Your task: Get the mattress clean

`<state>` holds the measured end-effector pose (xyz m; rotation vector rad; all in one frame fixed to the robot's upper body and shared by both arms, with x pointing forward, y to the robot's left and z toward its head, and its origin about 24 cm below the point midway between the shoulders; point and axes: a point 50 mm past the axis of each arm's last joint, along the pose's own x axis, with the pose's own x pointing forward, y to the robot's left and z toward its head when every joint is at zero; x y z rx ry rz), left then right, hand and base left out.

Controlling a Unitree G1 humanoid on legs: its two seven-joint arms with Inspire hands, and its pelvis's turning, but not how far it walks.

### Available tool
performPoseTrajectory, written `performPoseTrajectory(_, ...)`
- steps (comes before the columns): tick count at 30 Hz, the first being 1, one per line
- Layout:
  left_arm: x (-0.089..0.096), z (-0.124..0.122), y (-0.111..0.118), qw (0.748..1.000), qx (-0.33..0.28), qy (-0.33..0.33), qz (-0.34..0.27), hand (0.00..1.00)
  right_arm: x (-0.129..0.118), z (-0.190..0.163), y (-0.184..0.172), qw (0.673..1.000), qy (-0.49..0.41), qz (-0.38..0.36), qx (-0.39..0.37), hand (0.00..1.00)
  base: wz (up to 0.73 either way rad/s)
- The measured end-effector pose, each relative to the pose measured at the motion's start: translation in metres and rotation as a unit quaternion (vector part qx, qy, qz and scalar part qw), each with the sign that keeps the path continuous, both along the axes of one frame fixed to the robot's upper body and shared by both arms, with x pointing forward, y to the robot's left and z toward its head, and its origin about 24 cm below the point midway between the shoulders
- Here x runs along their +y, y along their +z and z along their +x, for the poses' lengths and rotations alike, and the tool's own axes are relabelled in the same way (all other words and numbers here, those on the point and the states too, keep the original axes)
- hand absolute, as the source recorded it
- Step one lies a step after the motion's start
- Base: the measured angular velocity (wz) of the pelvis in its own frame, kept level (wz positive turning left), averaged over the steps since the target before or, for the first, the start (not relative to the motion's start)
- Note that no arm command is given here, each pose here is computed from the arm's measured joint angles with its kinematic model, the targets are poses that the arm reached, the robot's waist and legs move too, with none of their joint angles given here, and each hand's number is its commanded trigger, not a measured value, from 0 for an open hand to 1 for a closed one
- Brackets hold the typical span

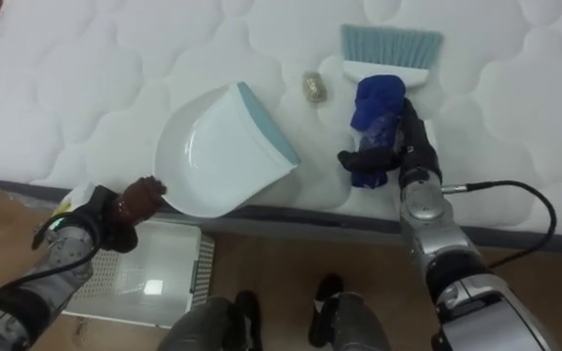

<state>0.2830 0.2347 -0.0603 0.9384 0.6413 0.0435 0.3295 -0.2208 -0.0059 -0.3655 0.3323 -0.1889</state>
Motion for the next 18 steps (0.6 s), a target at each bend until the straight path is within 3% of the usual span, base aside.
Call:
performPoseTrajectory(8, -0.002, -0.002, -0.004, 1.000, 0.030, -0.007, 0.003, 1.00, -0.022, 0.007, 0.009, 0.994, -0.040, -0.097, 0.032, 1.00, 0.06)
performPoseTrajectory(18, -0.006, 0.003, 0.001, 1.000, 0.024, -0.010, 0.002, 1.00, -0.034, 0.001, 0.006, 0.987, -0.079, -0.127, 0.055, 1.00, 0.13)
